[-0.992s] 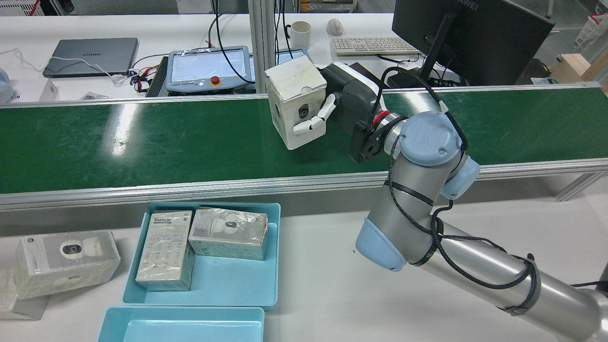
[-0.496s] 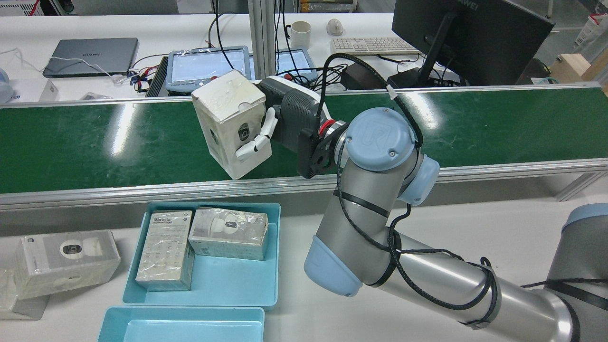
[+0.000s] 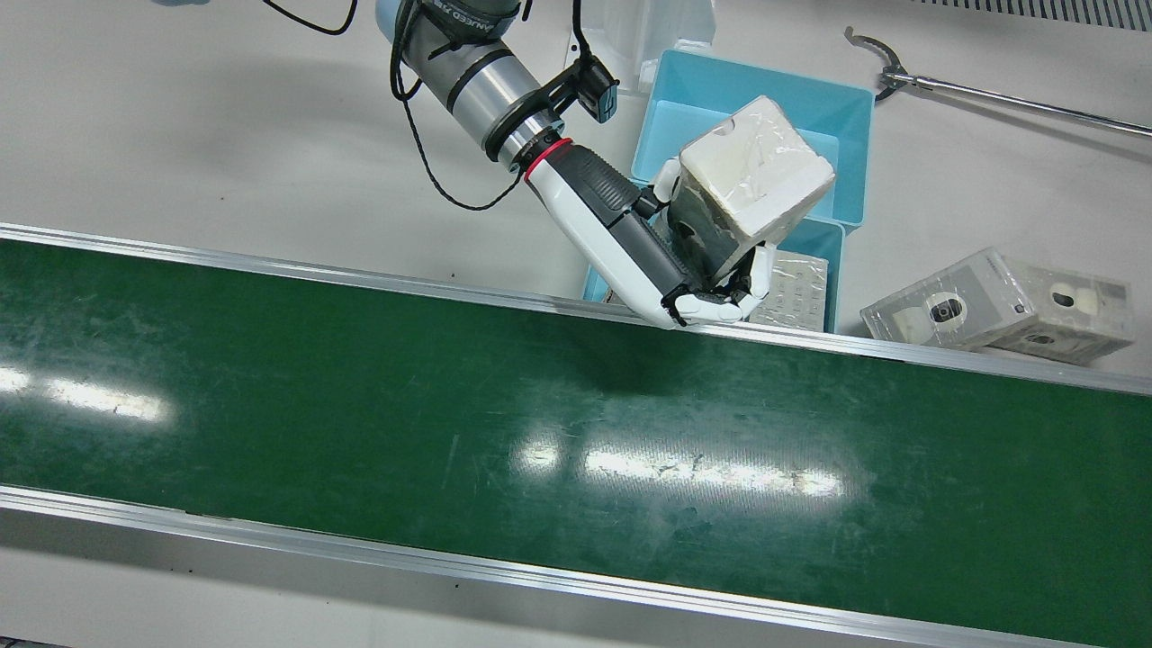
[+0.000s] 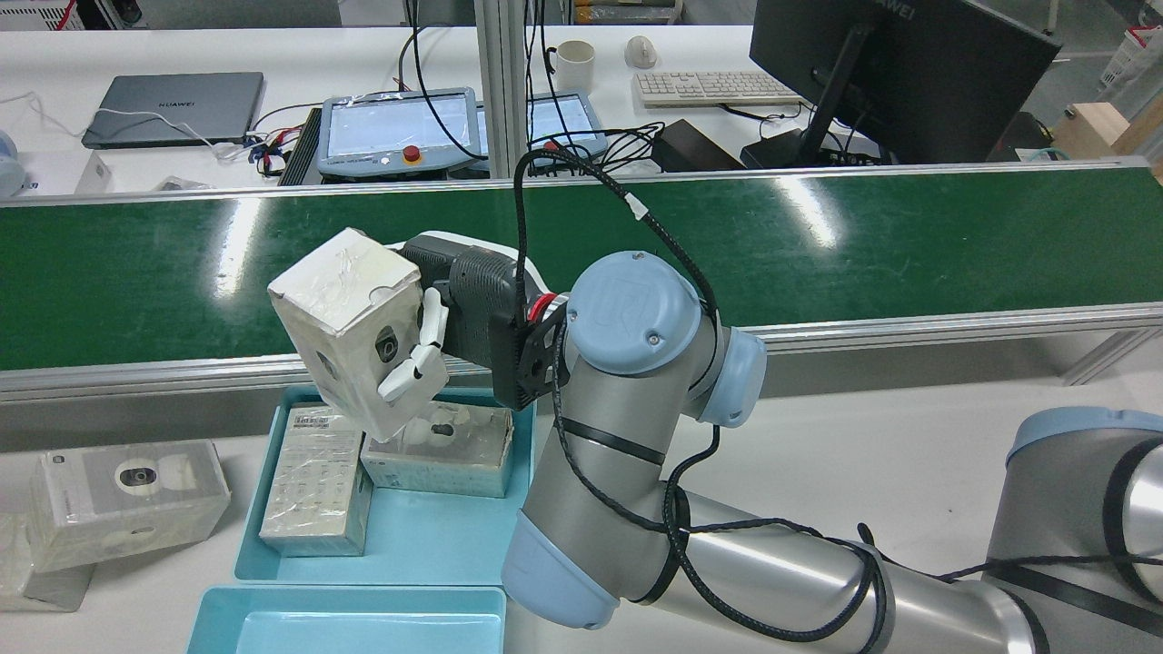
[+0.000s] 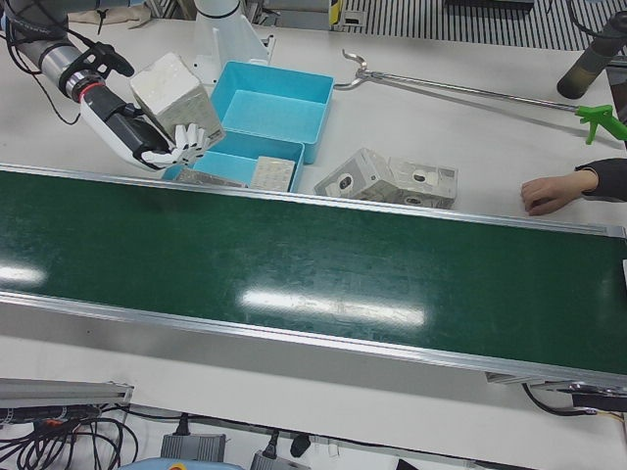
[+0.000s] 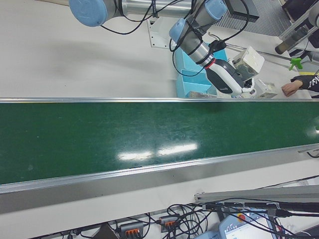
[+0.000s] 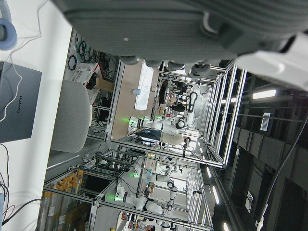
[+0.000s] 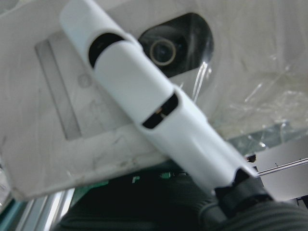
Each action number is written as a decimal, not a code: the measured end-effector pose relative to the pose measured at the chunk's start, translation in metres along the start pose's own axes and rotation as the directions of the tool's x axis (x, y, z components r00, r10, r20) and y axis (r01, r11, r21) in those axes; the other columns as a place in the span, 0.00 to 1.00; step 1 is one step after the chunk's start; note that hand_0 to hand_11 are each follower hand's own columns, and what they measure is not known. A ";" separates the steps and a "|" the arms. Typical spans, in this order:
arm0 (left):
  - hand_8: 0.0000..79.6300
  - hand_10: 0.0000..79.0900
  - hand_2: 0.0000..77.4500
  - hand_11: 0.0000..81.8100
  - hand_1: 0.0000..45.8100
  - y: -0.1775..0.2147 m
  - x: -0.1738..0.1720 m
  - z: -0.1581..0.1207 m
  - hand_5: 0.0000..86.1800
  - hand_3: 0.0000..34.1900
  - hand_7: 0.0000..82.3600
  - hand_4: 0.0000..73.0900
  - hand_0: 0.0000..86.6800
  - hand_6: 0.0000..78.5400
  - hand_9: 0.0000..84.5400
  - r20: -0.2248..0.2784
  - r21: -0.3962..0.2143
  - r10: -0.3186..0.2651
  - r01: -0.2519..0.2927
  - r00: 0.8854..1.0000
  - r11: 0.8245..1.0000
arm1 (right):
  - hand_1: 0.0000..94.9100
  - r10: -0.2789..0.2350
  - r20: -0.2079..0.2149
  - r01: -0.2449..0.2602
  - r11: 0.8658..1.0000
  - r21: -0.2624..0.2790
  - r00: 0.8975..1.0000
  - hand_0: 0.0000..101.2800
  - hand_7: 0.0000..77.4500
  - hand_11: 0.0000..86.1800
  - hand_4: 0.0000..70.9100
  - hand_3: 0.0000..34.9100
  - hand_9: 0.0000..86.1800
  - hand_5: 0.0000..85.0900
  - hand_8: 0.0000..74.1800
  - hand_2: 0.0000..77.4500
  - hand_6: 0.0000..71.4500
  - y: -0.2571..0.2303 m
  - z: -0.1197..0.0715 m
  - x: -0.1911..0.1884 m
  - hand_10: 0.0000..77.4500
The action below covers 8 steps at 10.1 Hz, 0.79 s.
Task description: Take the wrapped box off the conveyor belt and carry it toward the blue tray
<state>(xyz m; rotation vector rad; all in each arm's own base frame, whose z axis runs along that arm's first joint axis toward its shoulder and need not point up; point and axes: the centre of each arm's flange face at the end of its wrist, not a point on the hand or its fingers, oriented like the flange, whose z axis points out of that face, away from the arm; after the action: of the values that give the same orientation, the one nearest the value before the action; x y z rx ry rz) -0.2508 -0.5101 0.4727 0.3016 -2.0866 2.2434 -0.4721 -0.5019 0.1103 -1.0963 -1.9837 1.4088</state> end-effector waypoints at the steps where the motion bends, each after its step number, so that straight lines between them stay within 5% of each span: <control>1: 0.01 0.00 0.01 0.01 0.00 0.000 0.000 0.000 0.01 0.00 0.01 0.00 0.00 0.01 0.00 0.000 0.000 0.000 0.000 1.000 1.000 | 0.06 0.020 -0.027 -0.020 1.000 0.003 0.999 0.61 0.48 0.46 0.52 0.00 0.42 0.65 0.72 0.38 0.62 0.000 0.004 0.008 0.49; 3: 0.01 0.01 0.01 0.01 0.00 0.000 0.000 0.000 0.01 0.00 0.01 0.00 0.00 0.01 0.00 0.000 0.000 0.000 0.000 1.000 1.000 | 0.06 0.049 -0.063 -0.050 0.998 -0.024 0.997 0.65 0.48 0.46 0.52 0.00 0.39 0.69 0.81 0.38 0.62 0.002 0.012 0.019 0.49; 4: 0.01 0.01 0.01 0.01 0.00 0.000 0.000 0.000 0.01 0.00 0.01 0.00 0.00 0.01 0.00 0.000 0.000 0.000 0.000 1.000 1.000 | 0.03 0.055 -0.072 -0.058 0.998 -0.040 0.996 0.65 0.44 0.51 0.45 0.00 0.37 0.74 0.81 0.39 0.73 0.006 0.015 0.022 0.48; 5: 0.01 0.01 0.01 0.01 0.00 0.000 0.000 0.000 0.01 0.00 0.01 0.00 0.00 0.01 0.00 0.000 0.000 0.000 0.000 1.000 1.000 | 0.03 0.057 -0.078 -0.062 0.997 -0.053 0.995 0.65 0.44 0.51 0.45 0.00 0.37 0.74 0.81 0.39 0.73 0.011 0.017 0.024 0.48; 7: 0.01 0.01 0.01 0.01 0.00 0.000 0.000 0.000 0.01 0.00 0.01 0.00 0.00 0.01 0.00 0.000 0.000 0.000 0.000 1.000 1.000 | 0.16 0.059 -0.084 -0.065 0.995 -0.076 0.995 0.65 0.27 0.37 0.30 0.00 0.09 0.55 0.50 0.40 0.56 0.022 0.019 0.026 0.16; 8: 0.01 0.01 0.01 0.01 0.00 0.000 0.000 0.000 0.01 0.00 0.01 0.00 0.00 0.01 0.01 0.000 0.000 0.000 0.000 1.000 1.000 | 0.30 0.059 -0.085 -0.066 0.994 -0.084 0.995 0.83 0.11 0.27 0.27 0.00 0.02 0.40 0.36 0.39 0.43 0.027 0.019 0.027 0.00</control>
<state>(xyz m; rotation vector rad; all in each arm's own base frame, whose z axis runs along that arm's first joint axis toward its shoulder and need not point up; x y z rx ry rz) -0.2508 -0.5101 0.4727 0.3016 -2.0866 2.2434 -0.4927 -0.4867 0.0766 -1.2443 -1.9838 1.2968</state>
